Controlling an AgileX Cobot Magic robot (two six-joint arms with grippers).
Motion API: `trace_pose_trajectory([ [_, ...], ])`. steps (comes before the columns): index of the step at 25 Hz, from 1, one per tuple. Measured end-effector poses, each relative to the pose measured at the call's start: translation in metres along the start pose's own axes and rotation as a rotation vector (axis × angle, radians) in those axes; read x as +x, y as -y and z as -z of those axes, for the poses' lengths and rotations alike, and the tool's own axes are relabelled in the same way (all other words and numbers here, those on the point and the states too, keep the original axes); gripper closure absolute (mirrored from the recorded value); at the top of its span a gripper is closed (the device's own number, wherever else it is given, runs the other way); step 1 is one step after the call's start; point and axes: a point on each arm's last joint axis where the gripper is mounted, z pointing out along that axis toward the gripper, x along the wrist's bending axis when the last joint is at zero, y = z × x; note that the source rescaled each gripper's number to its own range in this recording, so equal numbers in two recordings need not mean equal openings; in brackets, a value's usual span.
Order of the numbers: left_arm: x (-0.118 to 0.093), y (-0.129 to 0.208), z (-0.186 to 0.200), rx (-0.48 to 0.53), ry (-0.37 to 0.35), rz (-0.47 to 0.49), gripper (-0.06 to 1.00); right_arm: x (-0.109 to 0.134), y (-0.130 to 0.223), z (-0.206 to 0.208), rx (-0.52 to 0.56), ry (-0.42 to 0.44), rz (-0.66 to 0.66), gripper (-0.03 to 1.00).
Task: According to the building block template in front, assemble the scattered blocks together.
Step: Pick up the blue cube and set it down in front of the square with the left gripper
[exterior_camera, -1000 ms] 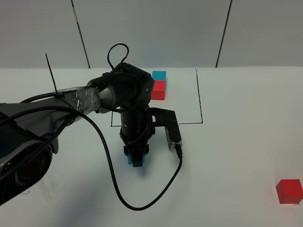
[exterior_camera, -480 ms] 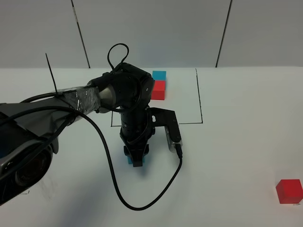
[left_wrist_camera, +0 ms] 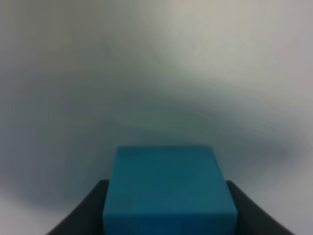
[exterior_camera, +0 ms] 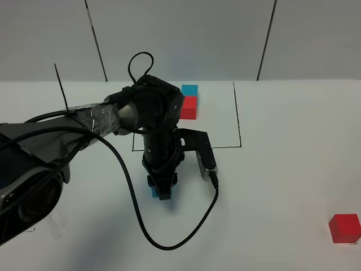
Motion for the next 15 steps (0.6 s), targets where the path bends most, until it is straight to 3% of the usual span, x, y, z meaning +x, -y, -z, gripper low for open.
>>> trace_pose_trajectory([
  [2,-0.0011,0.0009,-0.003,0.015,0.015,0.001,0.73,0.0,0.0,0.0,0.0,0.0,0.0,0.41],
  [8,-0.0017,0.0015,-0.0053,0.024,0.024,0.009,0.14,0.0,0.0,0.0,0.0,0.0,0.0,0.41],
  [11,-0.0018,0.0017,-0.0053,0.026,0.024,0.011,-0.01,0.0,0.0,0.0,0.0,0.0,0.0,0.41],
  [15,-0.0008,0.0027,-0.0053,0.038,0.013,0.011,-0.05,0.0,0.0,0.0,0.0,0.0,0.0,0.41],
])
